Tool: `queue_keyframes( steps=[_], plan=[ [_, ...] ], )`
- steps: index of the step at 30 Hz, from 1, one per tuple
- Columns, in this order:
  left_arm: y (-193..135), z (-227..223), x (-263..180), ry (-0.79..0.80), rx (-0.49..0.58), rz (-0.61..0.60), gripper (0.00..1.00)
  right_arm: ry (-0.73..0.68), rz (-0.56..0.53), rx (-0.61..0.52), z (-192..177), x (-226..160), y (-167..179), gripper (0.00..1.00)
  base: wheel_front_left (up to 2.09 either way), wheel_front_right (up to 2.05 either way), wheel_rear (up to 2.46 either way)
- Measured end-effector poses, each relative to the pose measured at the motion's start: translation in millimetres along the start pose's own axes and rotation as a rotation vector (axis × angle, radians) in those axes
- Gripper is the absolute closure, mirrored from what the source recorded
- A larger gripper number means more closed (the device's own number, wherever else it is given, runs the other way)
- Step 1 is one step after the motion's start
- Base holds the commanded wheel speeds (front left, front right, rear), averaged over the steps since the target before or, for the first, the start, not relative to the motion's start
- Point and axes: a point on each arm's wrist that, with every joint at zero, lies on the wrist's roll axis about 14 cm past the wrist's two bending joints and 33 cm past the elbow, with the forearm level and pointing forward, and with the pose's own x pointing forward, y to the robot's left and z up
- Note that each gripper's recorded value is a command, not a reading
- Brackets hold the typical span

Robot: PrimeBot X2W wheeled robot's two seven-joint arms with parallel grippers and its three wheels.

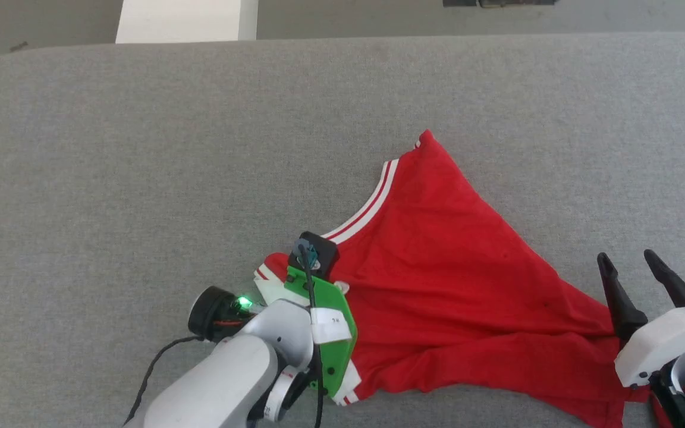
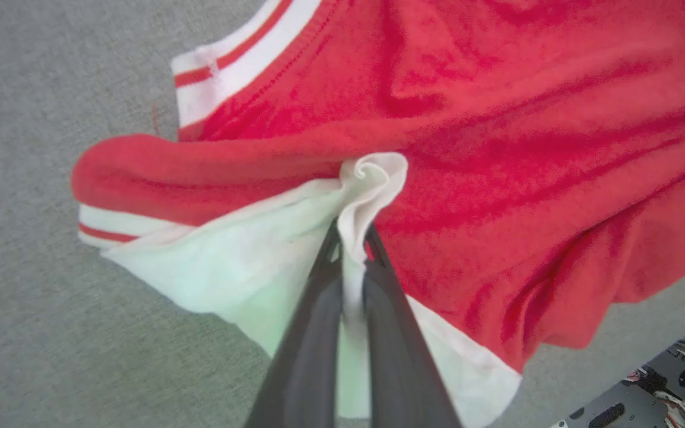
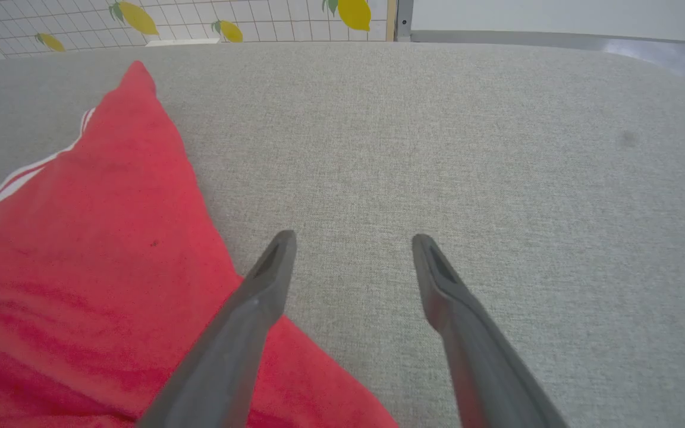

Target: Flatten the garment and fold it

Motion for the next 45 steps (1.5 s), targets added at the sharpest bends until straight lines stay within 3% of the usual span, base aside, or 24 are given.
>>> queue_keyframes(
  steps=[7,11,15,21,29,30,31,32,40,45],
  plan=[
    [11,53,-30,-0.247,-0.034,0.039,1.00,-0.020,0.018,-0.006,9,-4,6,0.00,0.00,0.00,0.00],
    [41,89,-63,-0.421,-0.046,0.128,1.00,-0.037,0.038,-0.011,17,-6,13,0.00,0.00,0.00,0.00],
    [86,94,-94,-0.515,-0.072,0.259,1.00,-0.036,0.064,-0.015,20,-5,23,0.00,0.00,0.00,0.00],
    [140,46,-121,-0.498,-0.160,0.437,1.00,-0.031,0.095,-0.010,20,-2,38,0.00,0.00,0.00,0.00],
    [147,-55,-98,-0.258,-0.261,0.498,1.00,-0.013,0.114,-0.016,18,1,48,0.00,0.00,0.00,0.00],
    [148,-63,-97,-0.236,-0.263,0.507,0.96,-0.011,0.115,-0.017,18,0,48,0.00,0.00,0.00,0.00],
    [150,-70,-96,-0.217,-0.270,0.523,0.07,-0.007,0.115,-0.017,17,0,48,0.00,0.00,0.00,0.00],
    [153,-74,-96,-0.211,-0.278,0.544,0.00,-0.005,0.116,-0.018,17,0,48,0.00,0.00,0.00,0.00],
    [159,-56,-110,-0.336,-0.299,0.609,0.00,-0.022,0.128,-0.024,22,-8,52,0.00,0.00,0.00,0.00],
    [157,-6,-141,-0.577,-0.221,0.623,0.00,-0.055,0.150,-0.027,33,-14,58,0.00,0.00,0.00,0.00]
  ],
)
